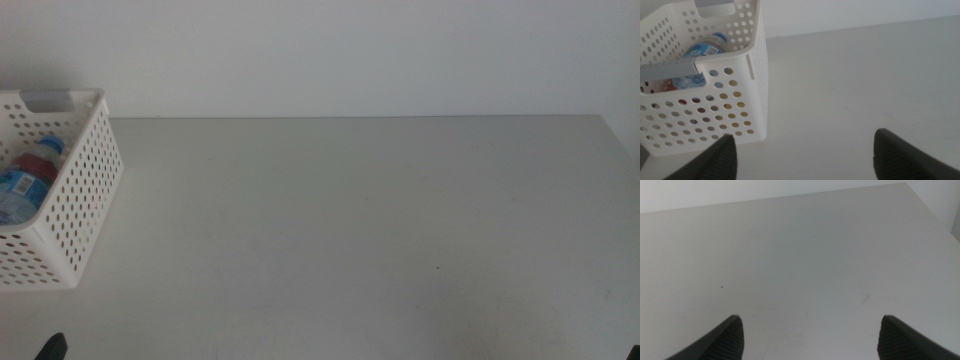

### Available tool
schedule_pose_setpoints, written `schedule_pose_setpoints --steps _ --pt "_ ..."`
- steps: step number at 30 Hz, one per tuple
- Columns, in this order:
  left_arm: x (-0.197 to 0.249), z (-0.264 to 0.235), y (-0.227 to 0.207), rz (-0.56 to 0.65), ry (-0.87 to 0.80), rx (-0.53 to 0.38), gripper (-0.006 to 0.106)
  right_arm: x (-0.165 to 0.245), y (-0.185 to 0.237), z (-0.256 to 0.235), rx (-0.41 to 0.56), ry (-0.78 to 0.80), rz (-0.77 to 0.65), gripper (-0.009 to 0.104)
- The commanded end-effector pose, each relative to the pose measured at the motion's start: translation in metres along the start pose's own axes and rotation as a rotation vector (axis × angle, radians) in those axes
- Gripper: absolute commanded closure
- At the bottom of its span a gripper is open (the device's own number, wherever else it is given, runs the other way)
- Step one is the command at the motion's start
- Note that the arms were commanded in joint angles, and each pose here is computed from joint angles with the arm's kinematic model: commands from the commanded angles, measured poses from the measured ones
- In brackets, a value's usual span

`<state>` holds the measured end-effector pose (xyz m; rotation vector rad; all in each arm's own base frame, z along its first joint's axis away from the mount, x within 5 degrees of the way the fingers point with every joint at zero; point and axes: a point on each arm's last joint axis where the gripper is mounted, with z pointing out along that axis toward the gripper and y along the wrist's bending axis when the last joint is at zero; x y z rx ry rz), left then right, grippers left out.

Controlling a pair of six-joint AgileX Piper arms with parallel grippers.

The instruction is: Use arms to grab the bottles and put them into the dustbin to the left of the table.

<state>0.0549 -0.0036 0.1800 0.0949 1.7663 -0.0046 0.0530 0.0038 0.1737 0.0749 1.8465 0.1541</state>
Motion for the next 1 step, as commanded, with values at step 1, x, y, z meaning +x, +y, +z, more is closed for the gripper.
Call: schedule_pose_setpoints --steps 1 --pt "-0.0066 -0.0019 0.0003 -0.022 -0.095 -0.003 0.007 -0.0159 0.0018 -0.0051 -0.008 -0.121 -0.015 0.020"
